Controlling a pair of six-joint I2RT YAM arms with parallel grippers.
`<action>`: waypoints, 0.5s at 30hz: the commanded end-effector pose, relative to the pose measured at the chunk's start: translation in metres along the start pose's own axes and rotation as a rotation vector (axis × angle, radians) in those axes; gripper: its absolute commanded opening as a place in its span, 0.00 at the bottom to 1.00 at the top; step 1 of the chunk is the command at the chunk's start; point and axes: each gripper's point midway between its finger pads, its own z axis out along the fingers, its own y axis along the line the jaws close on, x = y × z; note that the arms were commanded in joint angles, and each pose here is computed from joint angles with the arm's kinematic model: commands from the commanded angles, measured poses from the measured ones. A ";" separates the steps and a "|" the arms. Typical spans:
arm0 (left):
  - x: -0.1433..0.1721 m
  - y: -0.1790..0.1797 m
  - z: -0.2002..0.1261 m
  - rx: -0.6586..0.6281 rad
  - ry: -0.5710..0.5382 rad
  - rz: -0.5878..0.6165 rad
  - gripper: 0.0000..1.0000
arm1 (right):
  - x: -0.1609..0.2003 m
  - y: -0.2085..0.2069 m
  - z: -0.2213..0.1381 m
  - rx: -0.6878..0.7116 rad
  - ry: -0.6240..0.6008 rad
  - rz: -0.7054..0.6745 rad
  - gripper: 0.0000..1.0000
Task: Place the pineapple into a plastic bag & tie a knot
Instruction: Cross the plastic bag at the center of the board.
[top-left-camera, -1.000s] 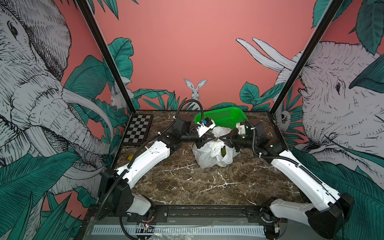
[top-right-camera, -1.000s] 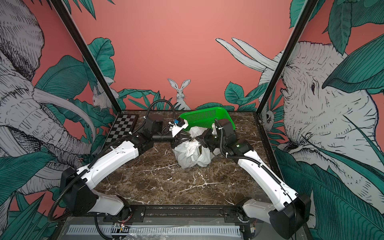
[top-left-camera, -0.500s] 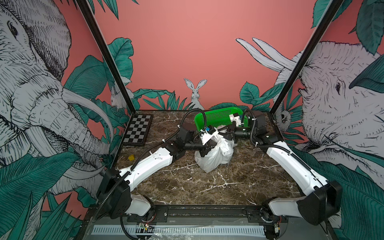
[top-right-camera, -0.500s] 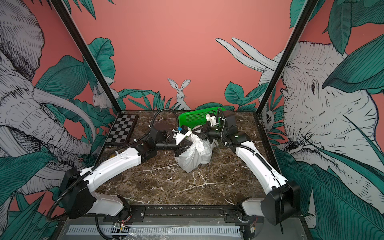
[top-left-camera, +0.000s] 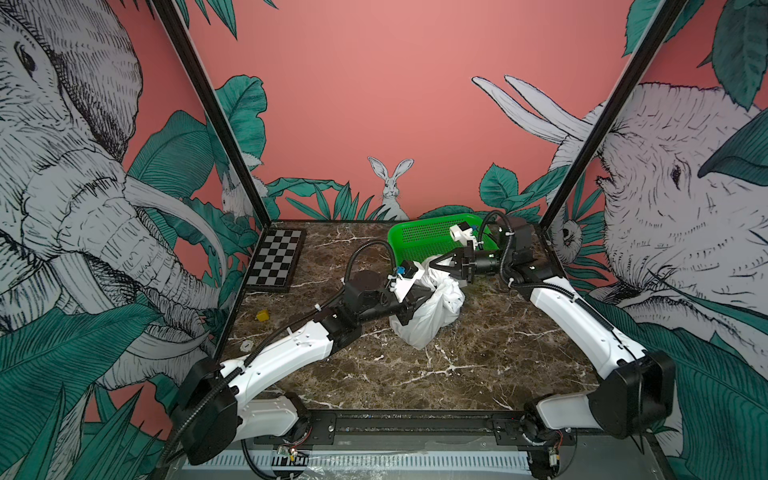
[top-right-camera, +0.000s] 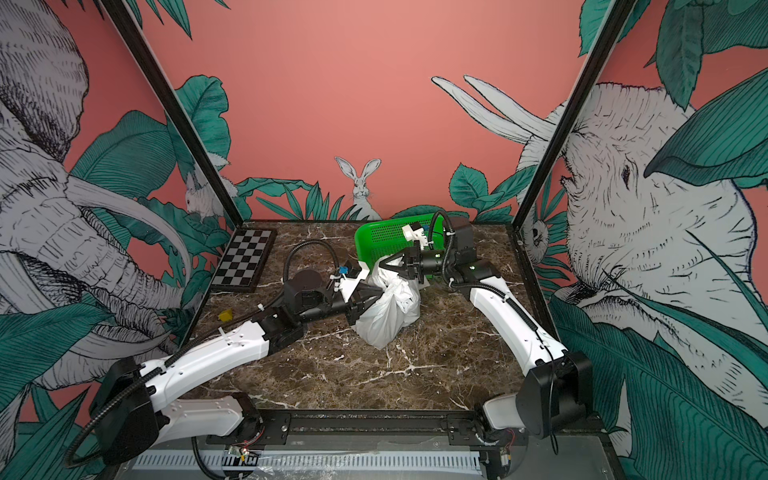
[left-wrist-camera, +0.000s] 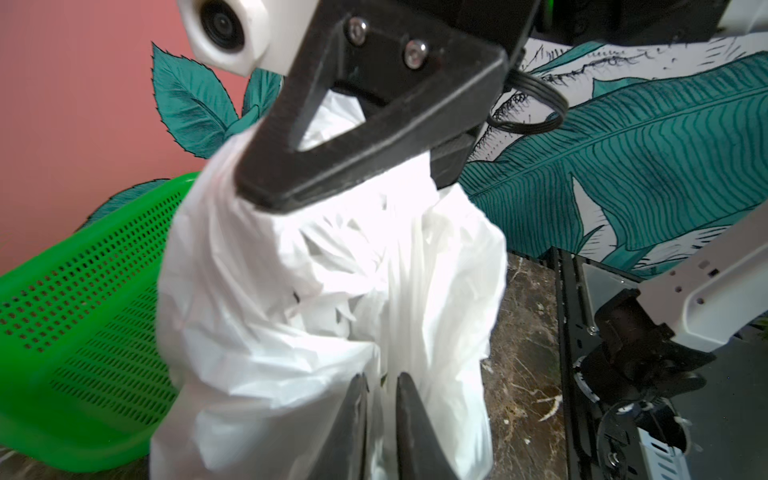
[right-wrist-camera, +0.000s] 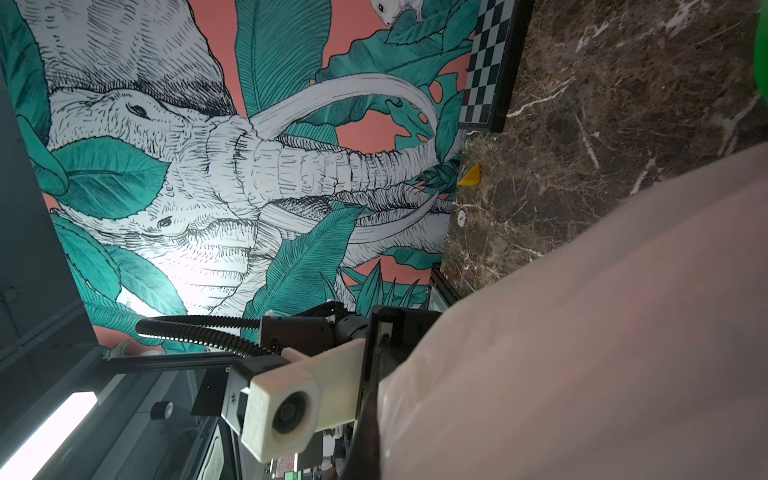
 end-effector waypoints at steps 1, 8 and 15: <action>-0.017 -0.002 -0.017 -0.034 -0.057 0.076 0.15 | 0.008 0.032 -0.006 -0.092 0.045 -0.192 0.00; -0.048 -0.005 -0.027 -0.010 -0.156 0.095 0.14 | 0.007 0.031 -0.007 -0.085 0.038 -0.190 0.00; -0.056 0.010 -0.005 0.002 -0.158 0.052 0.16 | 0.009 0.034 -0.008 -0.089 0.041 -0.200 0.00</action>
